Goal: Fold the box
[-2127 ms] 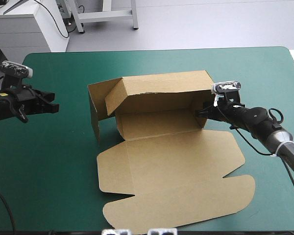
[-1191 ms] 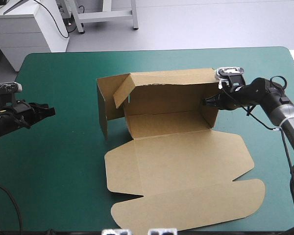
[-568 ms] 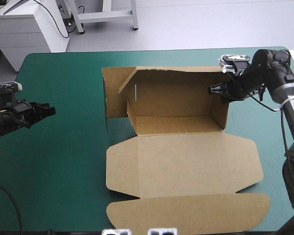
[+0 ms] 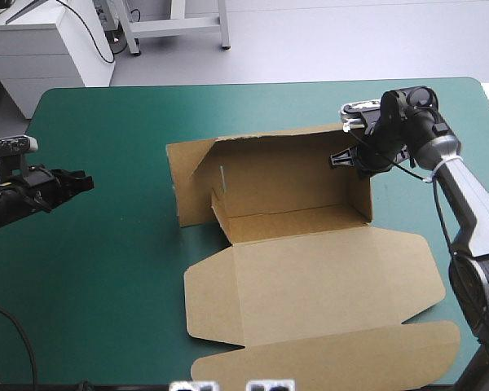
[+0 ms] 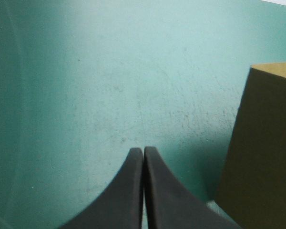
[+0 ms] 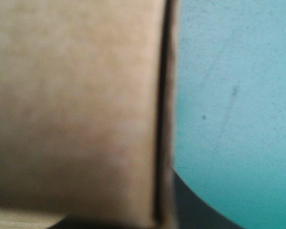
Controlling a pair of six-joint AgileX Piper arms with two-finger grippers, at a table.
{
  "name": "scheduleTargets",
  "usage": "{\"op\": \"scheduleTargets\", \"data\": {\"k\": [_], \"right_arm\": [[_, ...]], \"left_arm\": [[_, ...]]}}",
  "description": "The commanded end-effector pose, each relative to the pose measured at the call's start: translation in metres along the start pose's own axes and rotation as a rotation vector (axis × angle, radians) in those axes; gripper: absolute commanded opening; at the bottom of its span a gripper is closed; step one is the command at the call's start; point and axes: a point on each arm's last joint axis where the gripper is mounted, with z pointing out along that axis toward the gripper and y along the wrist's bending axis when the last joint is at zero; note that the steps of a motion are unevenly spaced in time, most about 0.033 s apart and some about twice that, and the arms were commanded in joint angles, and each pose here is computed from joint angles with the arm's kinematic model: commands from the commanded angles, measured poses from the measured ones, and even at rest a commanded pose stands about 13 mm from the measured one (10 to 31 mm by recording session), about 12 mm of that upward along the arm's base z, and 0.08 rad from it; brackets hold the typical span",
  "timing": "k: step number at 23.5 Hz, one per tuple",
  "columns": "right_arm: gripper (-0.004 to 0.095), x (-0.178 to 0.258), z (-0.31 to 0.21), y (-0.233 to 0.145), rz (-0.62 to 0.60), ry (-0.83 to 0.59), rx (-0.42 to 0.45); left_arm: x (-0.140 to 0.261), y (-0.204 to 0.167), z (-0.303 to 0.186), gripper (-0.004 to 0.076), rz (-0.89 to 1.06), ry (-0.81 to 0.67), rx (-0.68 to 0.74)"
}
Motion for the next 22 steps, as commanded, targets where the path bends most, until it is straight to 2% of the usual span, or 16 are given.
{"op": "scheduleTargets", "data": {"k": [1, 6, 15, 17, 18, 19, 21, 22], "right_arm": [[-0.0014, -0.009, -0.005, 0.0, 0.021, -0.075, -0.005], [-0.0014, -0.024, 0.014, 0.003, 0.056, -0.154, -0.052], [-0.0001, -0.041, 0.037, 0.004, 0.076, -0.264, -0.072], [0.0088, -0.042, 0.041, 0.005, 0.069, -0.257, -0.073], [0.0207, -0.043, 0.04, 0.004, 0.07, -0.273, -0.074], [0.028, -0.045, 0.037, 0.005, 0.07, -0.282, -0.074], [0.0573, -0.056, 0.019, 0.005, 0.066, -0.351, -0.078], [0.0639, -0.059, 0.012, 0.005, 0.065, -0.376, -0.079]], "left_arm": [[-0.013, -0.01, -0.012, -0.0009, -0.031, -0.095, 0.025], [-0.014, -0.011, -0.012, -0.0009, -0.053, -0.107, 0.047], [-0.015, -0.011, -0.012, -0.0009, -0.045, -0.109, 0.044], [-0.015, -0.011, -0.012, -0.0009, -0.045, -0.11, 0.043], [-0.015, -0.011, -0.012, -0.0009, -0.045, -0.112, 0.041], [-0.015, -0.011, -0.012, -0.0009, -0.045, -0.112, 0.041], [-0.015, -0.011, -0.012, -0.0009, -0.042, -0.11, 0.039], [-0.015, -0.011, -0.012, -0.0009, -0.042, -0.11, 0.039]]}}
